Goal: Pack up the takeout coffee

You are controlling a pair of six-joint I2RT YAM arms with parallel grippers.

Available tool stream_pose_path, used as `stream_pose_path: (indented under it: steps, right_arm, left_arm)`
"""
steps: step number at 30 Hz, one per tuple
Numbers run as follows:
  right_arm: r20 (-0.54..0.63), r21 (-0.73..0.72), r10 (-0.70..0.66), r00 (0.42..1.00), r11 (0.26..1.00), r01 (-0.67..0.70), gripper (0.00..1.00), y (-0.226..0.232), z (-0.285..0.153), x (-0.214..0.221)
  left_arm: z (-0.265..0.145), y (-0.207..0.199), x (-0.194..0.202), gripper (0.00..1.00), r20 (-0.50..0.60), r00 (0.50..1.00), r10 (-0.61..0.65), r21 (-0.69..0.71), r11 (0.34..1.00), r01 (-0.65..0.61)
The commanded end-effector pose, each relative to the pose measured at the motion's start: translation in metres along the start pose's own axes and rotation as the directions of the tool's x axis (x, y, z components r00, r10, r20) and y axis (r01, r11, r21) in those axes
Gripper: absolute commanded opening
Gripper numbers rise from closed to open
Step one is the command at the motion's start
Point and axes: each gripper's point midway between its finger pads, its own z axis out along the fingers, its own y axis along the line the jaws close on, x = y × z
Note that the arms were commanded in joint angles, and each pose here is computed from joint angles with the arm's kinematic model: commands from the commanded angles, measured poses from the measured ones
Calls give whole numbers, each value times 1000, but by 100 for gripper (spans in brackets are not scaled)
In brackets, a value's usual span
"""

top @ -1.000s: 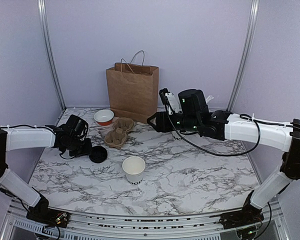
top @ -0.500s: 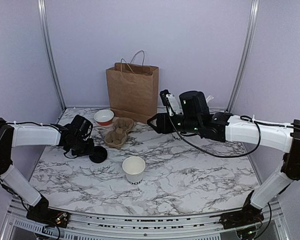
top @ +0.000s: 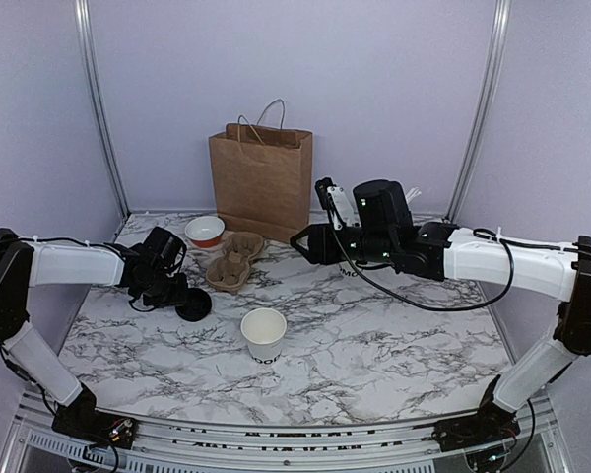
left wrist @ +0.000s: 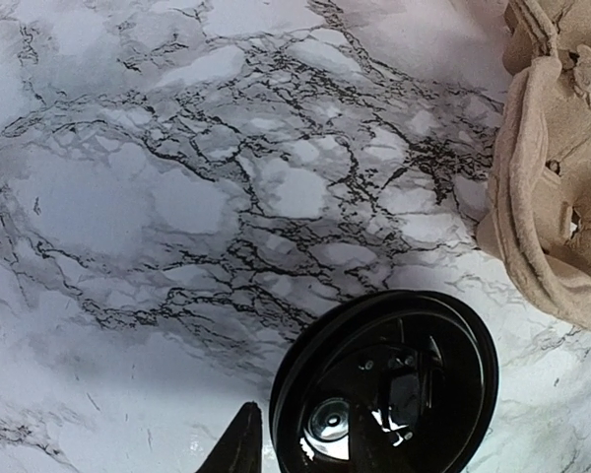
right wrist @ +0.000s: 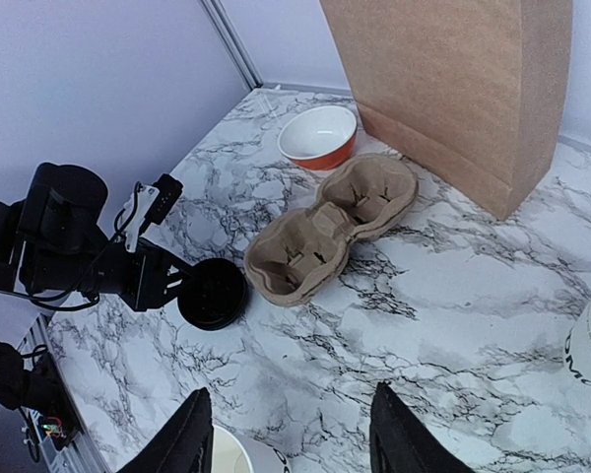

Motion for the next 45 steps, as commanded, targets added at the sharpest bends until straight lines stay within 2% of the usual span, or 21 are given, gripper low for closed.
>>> stream_pose_path:
  steps: [1,10,13,18,32,45]
  right_arm:
    - [47,-22,14,999,1000,-13,52,6,-9,-14]
    - [46,-17,12,999,1000,-12,53,6,-9,-14]
    - [45,-17,13,999,1000,-12,53,6,-9,-14]
    - [44,-18,16,999,1000,-15,53,6,-10,-14]
    - [38,-28,23,999,999,-22,53,7,-7,-13]
    - [5,-59,12,1000,998,-11,53,14,4,-11]
  left_arm:
    - [2,-3,-3,29,-6,1000,22,-9,1000,-22]
    - [4,-4,-3,25,-11,1000,25,-9,1000,-25]
    - [4,-3,-2,19,-12,1000,25,-10,1000,-25]
    - [3,-2,-2,16,-9,1000,29,-13,999,-29]
    - [1,-3,-2,0,-6,999,36,-8,999,-36]
    - [-17,-9,-15,0,41,999,26,30,999,-27]
